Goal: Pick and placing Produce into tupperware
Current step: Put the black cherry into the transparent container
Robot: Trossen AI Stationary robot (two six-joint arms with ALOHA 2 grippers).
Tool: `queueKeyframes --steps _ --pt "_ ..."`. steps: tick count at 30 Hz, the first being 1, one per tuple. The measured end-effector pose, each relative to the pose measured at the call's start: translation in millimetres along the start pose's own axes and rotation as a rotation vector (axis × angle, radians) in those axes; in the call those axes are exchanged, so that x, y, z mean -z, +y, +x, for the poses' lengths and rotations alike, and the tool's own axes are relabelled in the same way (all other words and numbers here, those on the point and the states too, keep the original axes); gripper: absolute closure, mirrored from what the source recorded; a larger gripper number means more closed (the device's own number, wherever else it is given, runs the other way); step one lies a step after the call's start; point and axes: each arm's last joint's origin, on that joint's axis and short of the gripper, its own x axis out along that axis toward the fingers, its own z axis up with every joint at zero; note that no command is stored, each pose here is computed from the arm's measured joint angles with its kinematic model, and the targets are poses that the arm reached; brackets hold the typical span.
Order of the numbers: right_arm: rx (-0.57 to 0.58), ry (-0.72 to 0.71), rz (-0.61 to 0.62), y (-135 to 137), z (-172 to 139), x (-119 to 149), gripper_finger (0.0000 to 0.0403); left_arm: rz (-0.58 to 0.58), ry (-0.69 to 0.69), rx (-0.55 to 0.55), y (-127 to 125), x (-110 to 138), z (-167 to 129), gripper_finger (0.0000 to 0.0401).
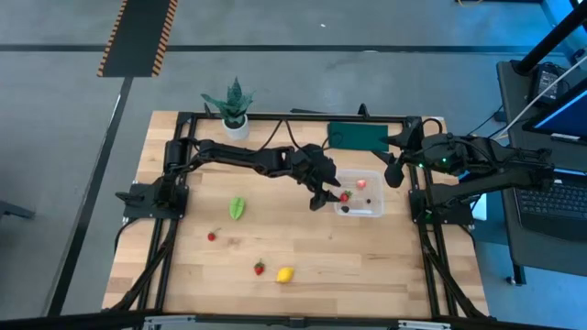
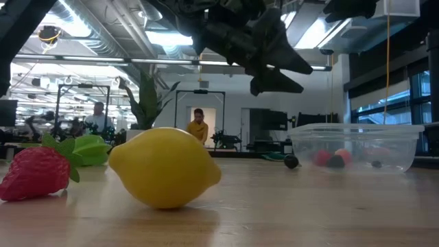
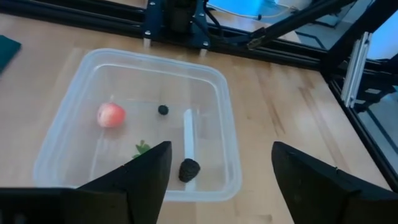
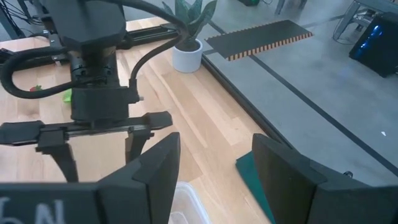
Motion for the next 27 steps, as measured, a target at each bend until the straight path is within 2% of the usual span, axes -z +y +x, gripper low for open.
queueKeyframes --steps 6,14,18,23,27 --pt "-0.001 -0.002 0.003 0 0 0 0.0199 -0.001 0.039 -0.012 3 3 -2 0.0131" --pt "0.006 -0.021 0.013 0 0 -2 0.0199 0.110 0.334 -0.254 11 25 -19 0.0133" --pt "0.021 -0.031 0.017 0 0 -3 0.0199 0.120 0.301 -0.243 13 31 -13 0.0134" --pt "0.021 -0.031 0.017 0 0 -3 0.0199 0.134 0.290 -0.237 17 53 -7 0.0137" --pt "0.042 -0.041 0.018 -1 0 -4 0.0199 0.229 0.290 -0.228 19 66 -5 0.0137"
